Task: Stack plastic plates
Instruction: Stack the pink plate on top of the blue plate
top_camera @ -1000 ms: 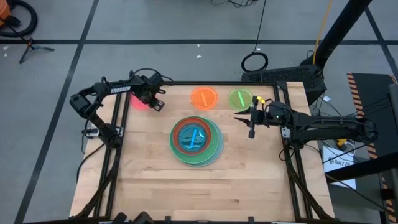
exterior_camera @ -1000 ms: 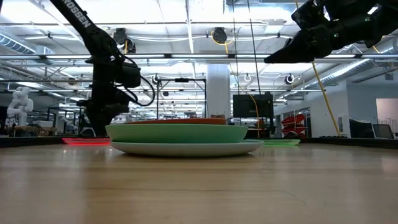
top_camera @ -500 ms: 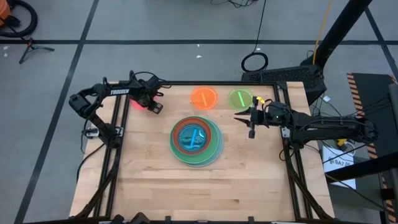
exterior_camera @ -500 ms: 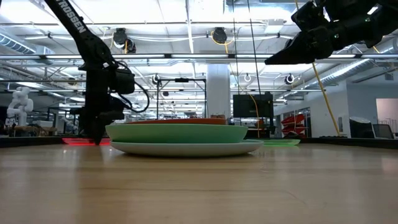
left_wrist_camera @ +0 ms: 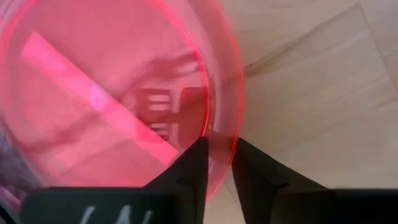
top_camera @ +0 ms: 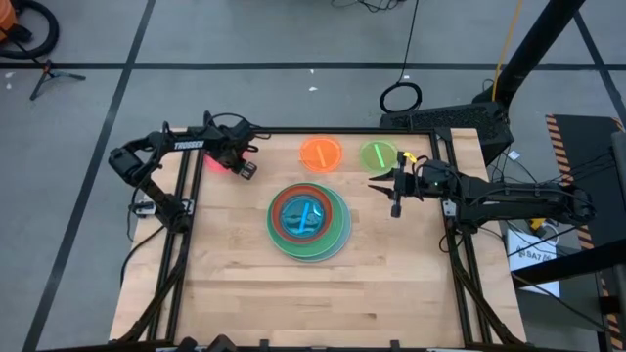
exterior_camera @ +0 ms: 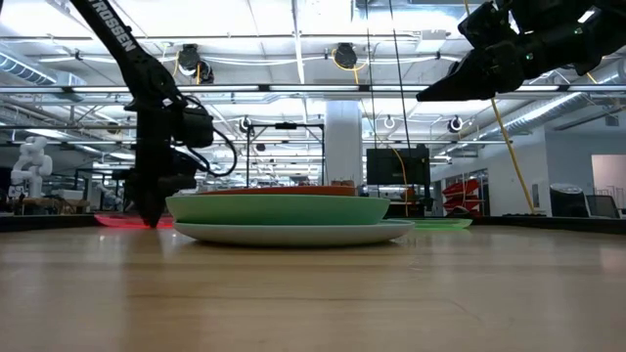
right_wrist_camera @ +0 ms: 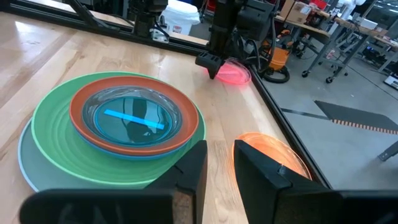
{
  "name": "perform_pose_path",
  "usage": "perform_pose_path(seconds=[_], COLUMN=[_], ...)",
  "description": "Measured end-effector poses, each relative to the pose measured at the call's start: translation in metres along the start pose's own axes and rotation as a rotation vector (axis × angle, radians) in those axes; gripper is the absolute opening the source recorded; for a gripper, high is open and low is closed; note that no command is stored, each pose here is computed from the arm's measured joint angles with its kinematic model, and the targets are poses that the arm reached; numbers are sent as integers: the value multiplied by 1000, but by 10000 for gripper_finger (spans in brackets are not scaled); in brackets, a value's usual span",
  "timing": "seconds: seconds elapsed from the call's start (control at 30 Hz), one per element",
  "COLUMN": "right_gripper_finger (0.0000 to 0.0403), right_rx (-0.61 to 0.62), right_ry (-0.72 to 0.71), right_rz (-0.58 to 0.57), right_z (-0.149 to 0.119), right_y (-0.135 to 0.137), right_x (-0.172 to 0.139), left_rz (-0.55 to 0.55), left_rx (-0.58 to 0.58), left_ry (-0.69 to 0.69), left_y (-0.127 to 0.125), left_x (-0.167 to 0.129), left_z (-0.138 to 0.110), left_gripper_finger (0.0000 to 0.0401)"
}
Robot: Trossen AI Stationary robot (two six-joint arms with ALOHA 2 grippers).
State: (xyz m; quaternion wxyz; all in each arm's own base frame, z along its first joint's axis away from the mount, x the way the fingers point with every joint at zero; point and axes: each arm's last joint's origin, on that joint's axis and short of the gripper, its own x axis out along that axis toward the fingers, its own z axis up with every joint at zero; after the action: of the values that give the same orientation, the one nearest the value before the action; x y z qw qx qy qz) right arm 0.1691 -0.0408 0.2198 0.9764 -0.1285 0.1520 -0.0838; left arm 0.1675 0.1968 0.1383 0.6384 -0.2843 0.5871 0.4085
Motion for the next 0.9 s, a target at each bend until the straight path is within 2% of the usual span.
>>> perform_pose_path(seconds=[0.2, 0.43, 0.67, 0.9], right_gripper_finger=[73, 73, 73, 73], right_rx=[0, 0, 0, 0], right_ry=[0, -1, -1, -1], right_rz=[0, 0, 0, 0], right_z=[0, 0, 0, 0], right_y=[0, 0, 0, 0], right_x=[0, 0, 0, 0], left_rz=[15, 69, 77, 56], left_rx=[15, 79, 130, 178], left_ry=[-6, 11, 58, 1], left_y=[-5, -18, -34, -47], left_x=[-1, -3, -14, -35], left_z=[-1, -7, -11, -11], left_gripper_finger=[42, 39, 39, 39])
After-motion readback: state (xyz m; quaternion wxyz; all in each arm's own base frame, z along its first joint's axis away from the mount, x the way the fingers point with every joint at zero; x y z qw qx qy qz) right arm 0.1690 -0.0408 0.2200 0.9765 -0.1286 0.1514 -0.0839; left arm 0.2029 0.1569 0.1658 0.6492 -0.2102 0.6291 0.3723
